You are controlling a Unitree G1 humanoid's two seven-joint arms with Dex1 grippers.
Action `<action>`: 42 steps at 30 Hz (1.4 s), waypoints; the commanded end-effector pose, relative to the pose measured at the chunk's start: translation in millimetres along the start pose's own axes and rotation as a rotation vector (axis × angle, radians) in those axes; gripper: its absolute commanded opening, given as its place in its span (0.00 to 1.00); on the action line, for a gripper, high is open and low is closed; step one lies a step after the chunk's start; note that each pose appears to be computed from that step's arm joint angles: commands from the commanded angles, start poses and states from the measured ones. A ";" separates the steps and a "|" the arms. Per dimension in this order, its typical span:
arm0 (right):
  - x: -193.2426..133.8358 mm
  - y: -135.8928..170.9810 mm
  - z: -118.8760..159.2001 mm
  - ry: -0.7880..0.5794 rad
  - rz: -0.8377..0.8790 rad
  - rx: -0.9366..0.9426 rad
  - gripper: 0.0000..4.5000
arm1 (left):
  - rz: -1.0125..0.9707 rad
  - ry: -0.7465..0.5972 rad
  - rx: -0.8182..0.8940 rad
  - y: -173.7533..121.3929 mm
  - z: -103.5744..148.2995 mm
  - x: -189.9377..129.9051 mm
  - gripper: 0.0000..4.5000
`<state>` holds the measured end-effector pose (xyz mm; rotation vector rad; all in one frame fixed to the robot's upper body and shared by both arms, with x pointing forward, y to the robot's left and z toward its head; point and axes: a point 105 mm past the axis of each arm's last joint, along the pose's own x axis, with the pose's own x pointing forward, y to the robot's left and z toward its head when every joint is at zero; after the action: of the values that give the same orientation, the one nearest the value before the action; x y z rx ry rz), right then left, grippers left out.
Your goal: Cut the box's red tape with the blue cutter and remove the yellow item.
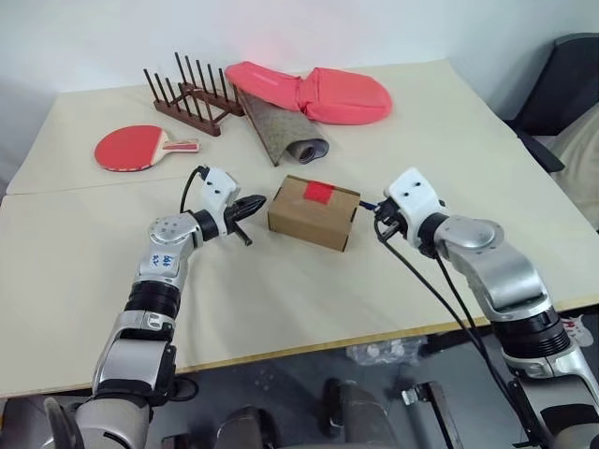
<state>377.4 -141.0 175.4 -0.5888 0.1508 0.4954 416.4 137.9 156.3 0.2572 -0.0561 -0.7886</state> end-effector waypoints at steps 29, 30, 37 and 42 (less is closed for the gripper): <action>18.4 48.9 6.5 -0.049 -0.012 -0.396 0.04 | -0.174 -0.024 0.056 -21.4 9.3 14.0 0.00; 14.5 53.7 9.2 -0.055 0.002 -0.393 0.04 | -0.179 -0.024 0.057 -22.2 9.6 13.6 0.00; -5.2 70.1 20.9 -0.070 0.047 -0.401 0.04 | -0.220 -0.007 0.067 -27.8 8.3 5.3 0.00; -15.2 81.9 28.0 -0.086 0.082 -0.406 0.04 | -0.260 0.034 0.052 -34.4 1.9 -4.4 0.00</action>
<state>338.9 -97.8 148.8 -0.9635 0.0837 0.5455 397.9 134.5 148.2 0.3172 -0.0014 -0.9523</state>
